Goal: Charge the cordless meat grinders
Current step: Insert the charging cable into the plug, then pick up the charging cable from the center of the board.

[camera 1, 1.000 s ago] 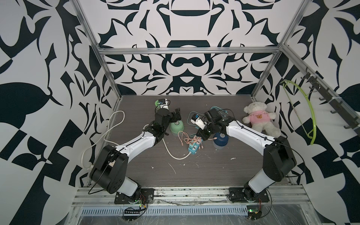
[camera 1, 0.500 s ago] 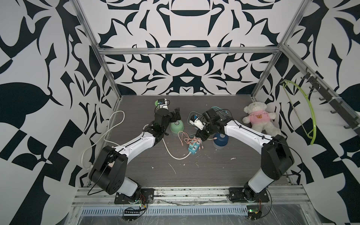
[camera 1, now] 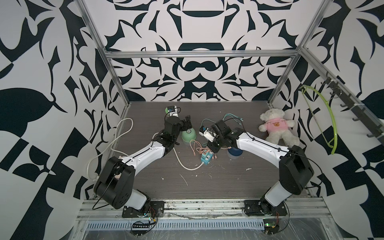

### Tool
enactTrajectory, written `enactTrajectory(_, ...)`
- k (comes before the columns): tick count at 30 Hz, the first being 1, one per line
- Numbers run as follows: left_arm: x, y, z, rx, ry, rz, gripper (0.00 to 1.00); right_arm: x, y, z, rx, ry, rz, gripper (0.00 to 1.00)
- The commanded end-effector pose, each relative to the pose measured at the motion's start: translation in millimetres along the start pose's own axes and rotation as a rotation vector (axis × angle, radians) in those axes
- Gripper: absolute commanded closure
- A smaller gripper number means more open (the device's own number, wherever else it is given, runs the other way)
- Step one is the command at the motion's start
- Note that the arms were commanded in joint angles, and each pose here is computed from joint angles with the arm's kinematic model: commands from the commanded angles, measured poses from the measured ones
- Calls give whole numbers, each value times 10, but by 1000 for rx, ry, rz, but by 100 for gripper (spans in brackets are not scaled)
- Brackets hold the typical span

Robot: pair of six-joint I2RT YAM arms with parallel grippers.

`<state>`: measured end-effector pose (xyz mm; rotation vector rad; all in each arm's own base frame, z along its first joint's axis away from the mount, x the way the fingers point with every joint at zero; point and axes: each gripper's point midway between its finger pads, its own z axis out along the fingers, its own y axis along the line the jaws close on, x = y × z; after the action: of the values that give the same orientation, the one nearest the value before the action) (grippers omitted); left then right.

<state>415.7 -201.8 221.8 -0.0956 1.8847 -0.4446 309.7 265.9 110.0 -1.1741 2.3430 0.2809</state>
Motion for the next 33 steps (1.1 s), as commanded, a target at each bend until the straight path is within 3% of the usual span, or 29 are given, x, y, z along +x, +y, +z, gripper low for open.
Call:
enactTrajectory(1,-26,33,-69,-12,-8,8,0,683,51,238,2,229,28,100)
enactTrajectory(6,-28,29,-72,-10,-8,13,0,628,47,211,3,209,35,100)
enactTrajectory(10,-35,28,-76,-10,-10,14,0,366,98,108,-36,125,47,100)
enactTrajectory(19,-70,15,-82,-9,-18,12,1,-329,102,-344,-69,-133,78,64)
enactTrajectory(28,-78,27,-80,-15,-20,21,0,-412,-167,-899,-19,-255,167,60)
enactTrajectory(31,-116,59,-88,-38,-34,40,0,-406,-508,-1189,72,-351,279,61)
enactTrajectory(33,-173,105,-96,-66,-54,50,1,-321,-964,-1351,220,-387,476,60)
